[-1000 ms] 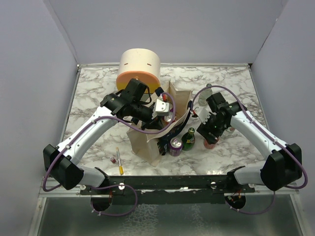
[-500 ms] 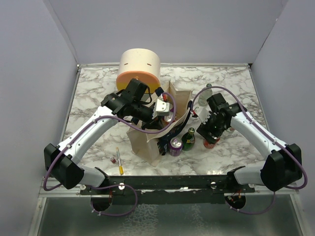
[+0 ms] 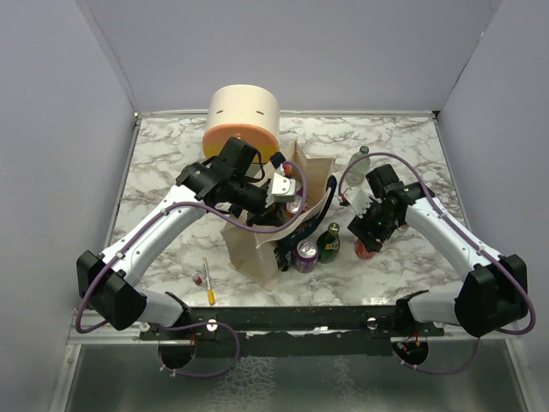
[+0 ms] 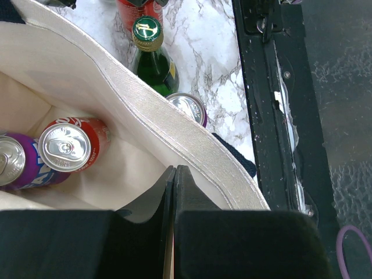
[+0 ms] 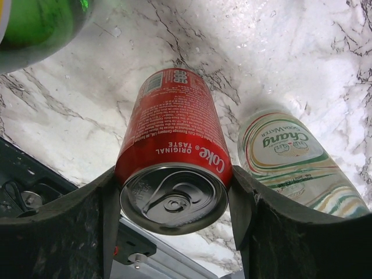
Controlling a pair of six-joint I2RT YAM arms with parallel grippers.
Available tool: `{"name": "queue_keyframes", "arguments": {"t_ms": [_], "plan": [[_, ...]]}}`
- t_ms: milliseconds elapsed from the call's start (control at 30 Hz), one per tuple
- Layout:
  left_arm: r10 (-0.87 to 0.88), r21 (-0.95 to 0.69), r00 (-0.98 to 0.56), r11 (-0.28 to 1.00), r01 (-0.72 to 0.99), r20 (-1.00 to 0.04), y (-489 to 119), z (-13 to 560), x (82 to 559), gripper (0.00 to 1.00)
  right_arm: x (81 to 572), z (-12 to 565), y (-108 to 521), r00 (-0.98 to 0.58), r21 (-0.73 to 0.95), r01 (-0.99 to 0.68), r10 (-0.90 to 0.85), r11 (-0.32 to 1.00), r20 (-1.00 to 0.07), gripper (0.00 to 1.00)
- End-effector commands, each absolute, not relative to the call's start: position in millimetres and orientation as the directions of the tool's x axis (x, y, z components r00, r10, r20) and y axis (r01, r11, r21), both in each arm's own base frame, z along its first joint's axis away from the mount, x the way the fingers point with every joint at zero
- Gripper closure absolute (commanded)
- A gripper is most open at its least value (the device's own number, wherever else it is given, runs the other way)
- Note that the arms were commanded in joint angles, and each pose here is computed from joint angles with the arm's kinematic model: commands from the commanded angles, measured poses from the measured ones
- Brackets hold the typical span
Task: Place the beverage into the canvas bag
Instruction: Pick up the drink from the center of the board, then place the drink in the canvas bag.
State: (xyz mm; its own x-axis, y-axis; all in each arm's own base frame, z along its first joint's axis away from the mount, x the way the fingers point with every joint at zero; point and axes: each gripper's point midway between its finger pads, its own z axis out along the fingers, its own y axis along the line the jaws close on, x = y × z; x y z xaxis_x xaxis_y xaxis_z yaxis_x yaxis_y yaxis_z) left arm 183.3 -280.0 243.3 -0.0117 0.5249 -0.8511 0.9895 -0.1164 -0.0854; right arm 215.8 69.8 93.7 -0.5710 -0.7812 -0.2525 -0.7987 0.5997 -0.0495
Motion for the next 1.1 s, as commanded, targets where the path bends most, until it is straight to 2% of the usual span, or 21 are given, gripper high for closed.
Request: {"name": "queue_keyframes", "arguments": {"t_ms": [0, 167, 433, 733, 933, 1067], "plan": [[0.517, -0.064, 0.001, -0.107, 0.992, -0.856, -279, 247, 187, 1.0, 231, 109, 75, -0.553, -0.084, -0.791, -0.768, 0.606, -0.324, 0.43], [0.519, -0.064, 0.005, -0.114, 0.991, -0.855, -279, 246, 186, 1.0, 248, 138, 81, -0.549, -0.127, -0.762, -0.736, 0.635, -0.396, 0.64], [0.527, -0.077, 0.0, -0.124, 0.989, -0.85, -277, 242, 183, 0.93, 296, 225, 93, -0.457, -0.264, -0.664, -0.659, 0.699, -0.597, 0.84], [0.473, -0.053, -0.02, -0.058, 0.997, -0.881, -280, 268, 206, 0.85, 344, 337, 108, -0.317, -0.338, -0.574, -0.583, 0.746, -0.748, 0.96], [0.383, -0.063, -0.091, 0.083, 0.995, -0.919, -271, 304, 246, 0.72, 364, 402, 140, -0.199, -0.312, -0.596, -0.512, 0.74, -0.836, 0.98], [0.355, -0.041, -0.106, 0.185, 0.982, -0.929, -255, 320, 271, 0.62, 352, 425, 184, -0.098, -0.291, -0.692, -0.485, 0.661, -0.869, 0.98]]}}
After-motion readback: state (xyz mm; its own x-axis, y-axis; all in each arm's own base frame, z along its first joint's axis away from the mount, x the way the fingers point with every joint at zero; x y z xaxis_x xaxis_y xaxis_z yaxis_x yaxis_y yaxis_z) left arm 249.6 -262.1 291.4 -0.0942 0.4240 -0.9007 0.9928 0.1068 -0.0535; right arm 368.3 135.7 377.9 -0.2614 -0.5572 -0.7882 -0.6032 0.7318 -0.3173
